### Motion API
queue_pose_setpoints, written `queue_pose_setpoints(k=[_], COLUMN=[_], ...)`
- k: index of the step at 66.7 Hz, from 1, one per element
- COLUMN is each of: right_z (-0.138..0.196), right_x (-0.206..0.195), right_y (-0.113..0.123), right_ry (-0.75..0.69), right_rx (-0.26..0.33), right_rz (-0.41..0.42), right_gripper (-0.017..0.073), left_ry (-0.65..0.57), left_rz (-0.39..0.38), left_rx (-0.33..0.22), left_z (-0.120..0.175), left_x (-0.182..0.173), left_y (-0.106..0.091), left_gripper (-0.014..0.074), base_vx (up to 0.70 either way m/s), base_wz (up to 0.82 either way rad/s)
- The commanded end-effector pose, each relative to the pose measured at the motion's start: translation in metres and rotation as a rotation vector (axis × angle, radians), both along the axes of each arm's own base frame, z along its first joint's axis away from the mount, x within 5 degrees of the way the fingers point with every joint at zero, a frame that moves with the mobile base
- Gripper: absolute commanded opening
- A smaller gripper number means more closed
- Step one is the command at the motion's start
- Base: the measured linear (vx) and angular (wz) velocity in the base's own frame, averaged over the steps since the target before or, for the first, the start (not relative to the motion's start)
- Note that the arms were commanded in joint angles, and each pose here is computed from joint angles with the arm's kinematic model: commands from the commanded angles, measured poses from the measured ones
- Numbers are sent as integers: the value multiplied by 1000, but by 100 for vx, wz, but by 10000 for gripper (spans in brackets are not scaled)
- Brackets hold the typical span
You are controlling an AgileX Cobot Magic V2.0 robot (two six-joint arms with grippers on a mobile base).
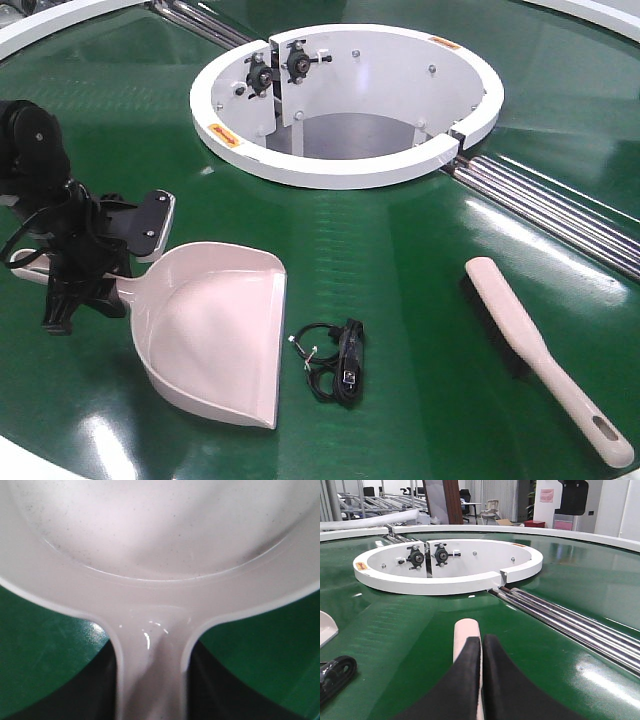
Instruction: Clean and inspect green conveyor with broom and dustpan
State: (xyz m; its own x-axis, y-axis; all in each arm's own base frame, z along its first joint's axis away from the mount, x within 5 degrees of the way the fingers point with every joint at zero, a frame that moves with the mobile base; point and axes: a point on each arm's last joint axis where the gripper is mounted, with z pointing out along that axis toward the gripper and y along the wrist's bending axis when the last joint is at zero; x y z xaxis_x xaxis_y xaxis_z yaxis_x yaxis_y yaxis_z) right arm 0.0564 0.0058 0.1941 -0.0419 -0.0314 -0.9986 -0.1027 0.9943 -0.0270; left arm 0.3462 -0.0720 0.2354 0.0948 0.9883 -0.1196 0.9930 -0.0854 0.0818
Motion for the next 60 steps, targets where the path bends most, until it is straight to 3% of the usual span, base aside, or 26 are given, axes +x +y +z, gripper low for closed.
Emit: queue_pose_setpoints(k=[1,60], right_z=[0,0], right_x=[0,0], right_y=[0,0], right_ry=[-66,-66], right_rx=[-4,-4], right_rz=[-6,-6], right_gripper=[-9,-9], left_ry=[-44,-101], left_rz=[-26,-20], left_rx=[-1,-9], left_z=[21,22], left_x=[-5,0], left_y=[-3,-4], left_gripper=[-8,-8], base_vx=[0,0], base_wz=[0,0])
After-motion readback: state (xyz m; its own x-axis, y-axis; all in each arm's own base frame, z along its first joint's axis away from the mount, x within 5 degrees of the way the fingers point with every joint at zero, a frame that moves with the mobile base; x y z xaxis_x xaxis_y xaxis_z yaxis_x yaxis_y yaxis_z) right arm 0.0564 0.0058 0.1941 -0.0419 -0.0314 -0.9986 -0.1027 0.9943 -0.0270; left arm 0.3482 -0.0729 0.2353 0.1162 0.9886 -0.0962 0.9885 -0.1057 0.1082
